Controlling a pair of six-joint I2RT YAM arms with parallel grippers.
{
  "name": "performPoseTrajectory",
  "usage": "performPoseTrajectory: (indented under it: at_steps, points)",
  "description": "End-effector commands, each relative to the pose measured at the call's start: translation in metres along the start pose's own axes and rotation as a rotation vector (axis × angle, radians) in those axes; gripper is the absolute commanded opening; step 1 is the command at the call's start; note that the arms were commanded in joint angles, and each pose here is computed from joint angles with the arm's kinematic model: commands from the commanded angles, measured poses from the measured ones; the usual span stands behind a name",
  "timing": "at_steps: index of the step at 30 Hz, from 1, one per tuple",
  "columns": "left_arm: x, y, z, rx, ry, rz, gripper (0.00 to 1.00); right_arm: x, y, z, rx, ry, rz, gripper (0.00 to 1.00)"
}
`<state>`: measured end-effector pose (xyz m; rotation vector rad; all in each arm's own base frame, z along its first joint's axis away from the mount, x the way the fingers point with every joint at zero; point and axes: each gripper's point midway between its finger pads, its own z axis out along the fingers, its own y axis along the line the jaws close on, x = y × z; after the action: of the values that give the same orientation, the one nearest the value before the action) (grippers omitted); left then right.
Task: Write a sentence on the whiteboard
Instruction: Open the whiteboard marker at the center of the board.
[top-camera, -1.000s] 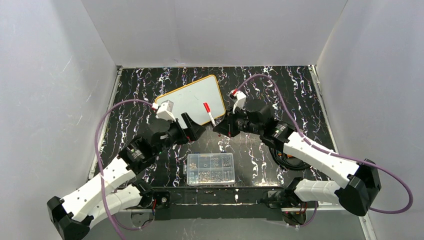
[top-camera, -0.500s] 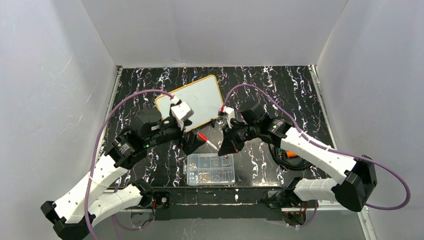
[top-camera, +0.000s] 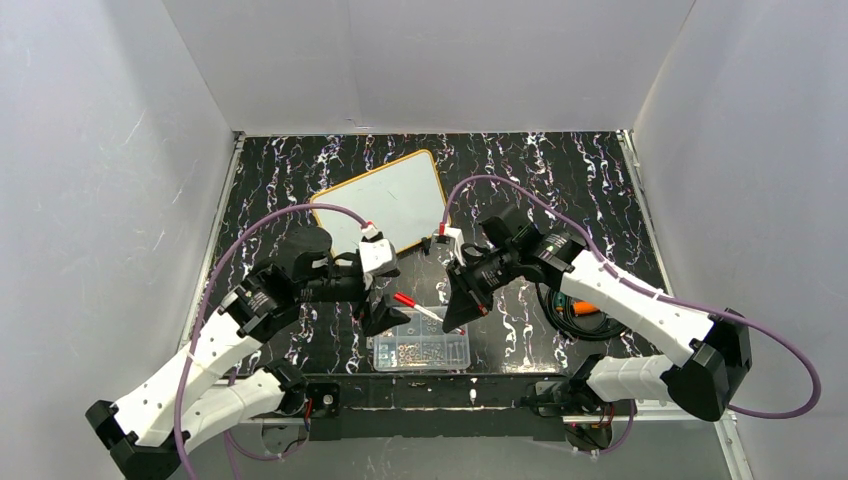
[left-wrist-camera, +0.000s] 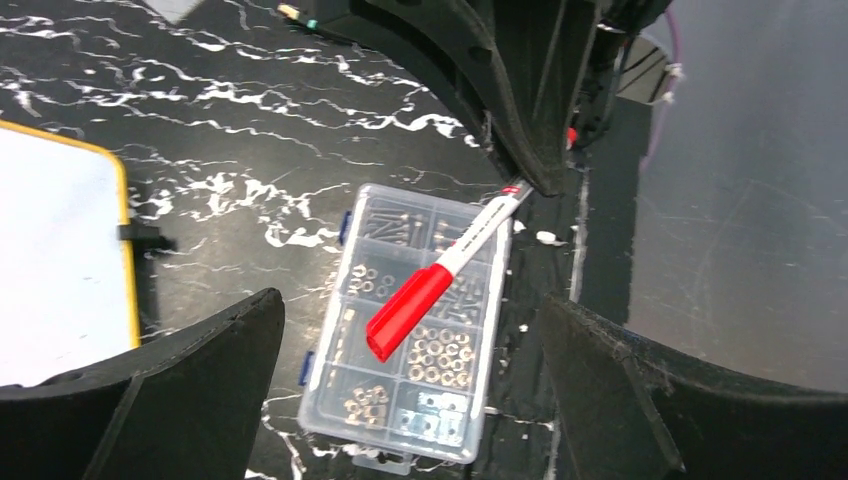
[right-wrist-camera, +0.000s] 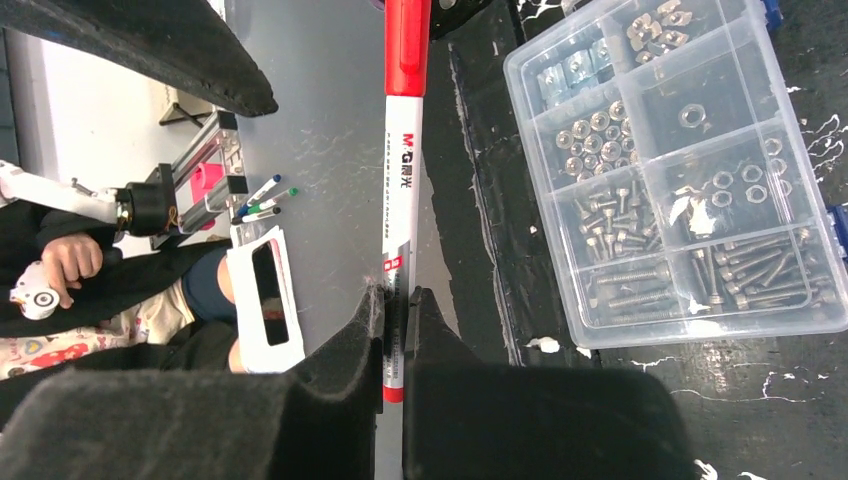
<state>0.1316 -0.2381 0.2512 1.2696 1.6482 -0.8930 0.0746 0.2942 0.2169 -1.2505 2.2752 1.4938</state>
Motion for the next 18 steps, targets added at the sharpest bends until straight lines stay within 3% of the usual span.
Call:
performPoseTrajectory:
  at_steps: [1, 7, 14, 18]
  points:
    - [-0.008, -0.023, 0.005, 0.129, -0.036, -0.11, 0.96, -0.007, 0.021, -0.012, -0.049, -0.006, -0.078, 0.01]
    - [-0.022, -0.042, 0.008, 0.284, -0.051, -0.291, 0.9, -0.007, 0.029, -0.017, -0.069, -0.009, -0.126, 0.01]
    - [-0.03, -0.032, -0.004, 0.397, -0.093, -0.469, 0.69, -0.008, 0.041, -0.026, -0.085, -0.014, -0.183, 0.01]
    - [-0.027, -0.035, -0.005, 0.436, -0.063, -0.506, 0.64, -0.009, 0.045, -0.029, -0.095, -0.021, -0.2, 0.01]
